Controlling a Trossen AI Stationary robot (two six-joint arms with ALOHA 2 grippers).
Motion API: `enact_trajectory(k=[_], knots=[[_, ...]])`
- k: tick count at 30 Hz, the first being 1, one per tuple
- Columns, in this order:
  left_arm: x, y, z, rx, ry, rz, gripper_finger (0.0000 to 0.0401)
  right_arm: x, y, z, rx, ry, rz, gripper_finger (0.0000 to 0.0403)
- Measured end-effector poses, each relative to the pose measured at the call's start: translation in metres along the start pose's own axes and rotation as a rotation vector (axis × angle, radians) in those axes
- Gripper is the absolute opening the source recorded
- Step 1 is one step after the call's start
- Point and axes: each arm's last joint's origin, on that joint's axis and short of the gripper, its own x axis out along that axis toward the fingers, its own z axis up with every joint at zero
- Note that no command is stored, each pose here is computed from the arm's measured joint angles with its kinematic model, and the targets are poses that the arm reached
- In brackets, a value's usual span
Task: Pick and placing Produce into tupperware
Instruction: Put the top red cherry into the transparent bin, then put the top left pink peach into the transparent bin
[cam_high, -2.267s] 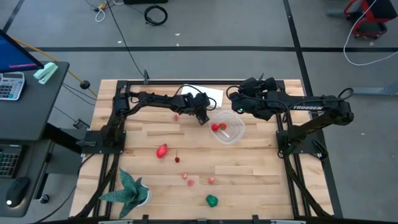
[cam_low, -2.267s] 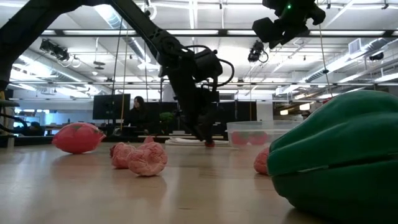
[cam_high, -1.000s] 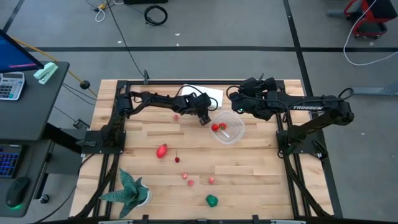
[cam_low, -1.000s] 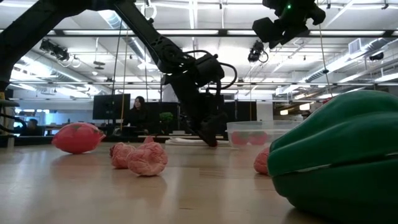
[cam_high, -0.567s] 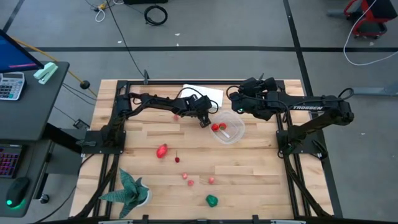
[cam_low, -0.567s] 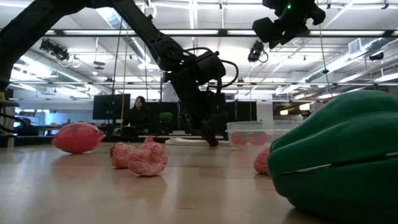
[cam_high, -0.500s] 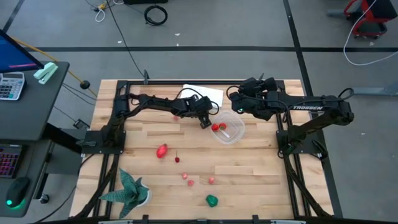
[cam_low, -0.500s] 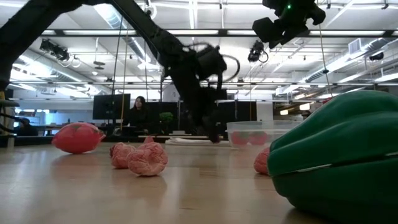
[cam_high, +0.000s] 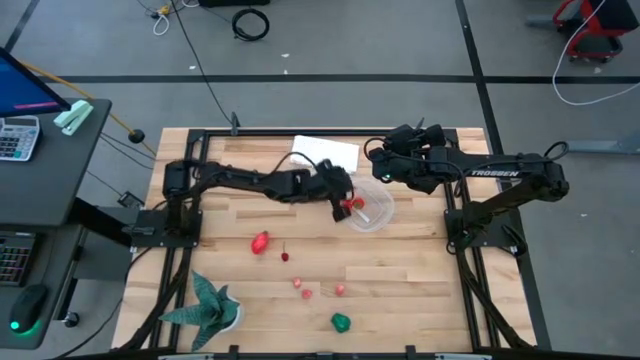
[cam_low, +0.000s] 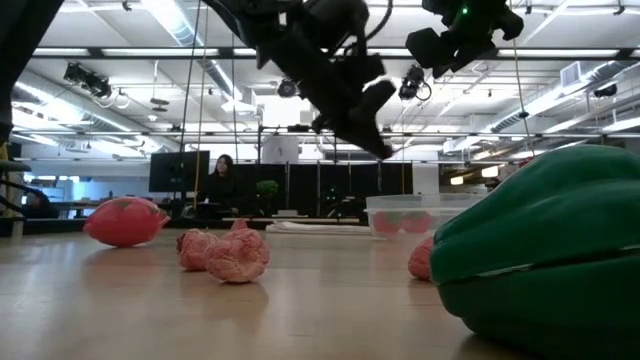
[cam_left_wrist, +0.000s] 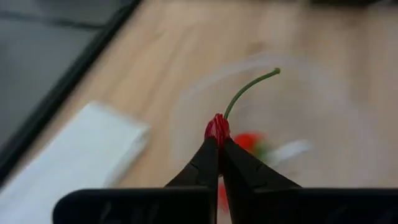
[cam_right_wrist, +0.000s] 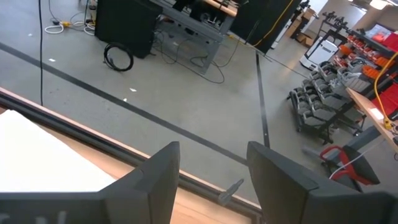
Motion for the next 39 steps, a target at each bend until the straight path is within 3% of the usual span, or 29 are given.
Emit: enact_trajectory(k=[3, 8, 20, 26, 33, 39], knots=[[0.002, -0.022, 0.002, 0.007, -0.073, -0.073, 0.0016, 0.0, 0.0, 0.0, 0.001, -0.001, -0.001, 0.0197], [0.01, -0.035, -0.007, 0.066, -0.081, -0.088, 0.0016, 0.0, 0.0, 0.0, 0.004, -0.001, 0.002, 0.0197], [0.032, -0.026, -0.024, 0.067, -0.008, -0.055, 0.0118, 0.0, 0.0, 0.0, 0.008, -0.001, 0.003, 0.0197], [0.014, -0.023, -0.014, 0.087, 0.008, -0.057, 0.0157, 0.0, 0.0, 0.0, 0.007, 0.0, 0.004, 0.0197], [-0.025, -0.006, -0.017, 0.05, 0.246, 0.06, 0.0155, 0.0, 0.0, 0.0, 0.007, 0.0, 0.003, 0.0197], [-0.03, 0.006, -0.04, 0.082, 0.462, 0.238, 0.0143, 0.0, 0.0, 0.0, 0.008, -0.001, 0.004, 0.0197]])
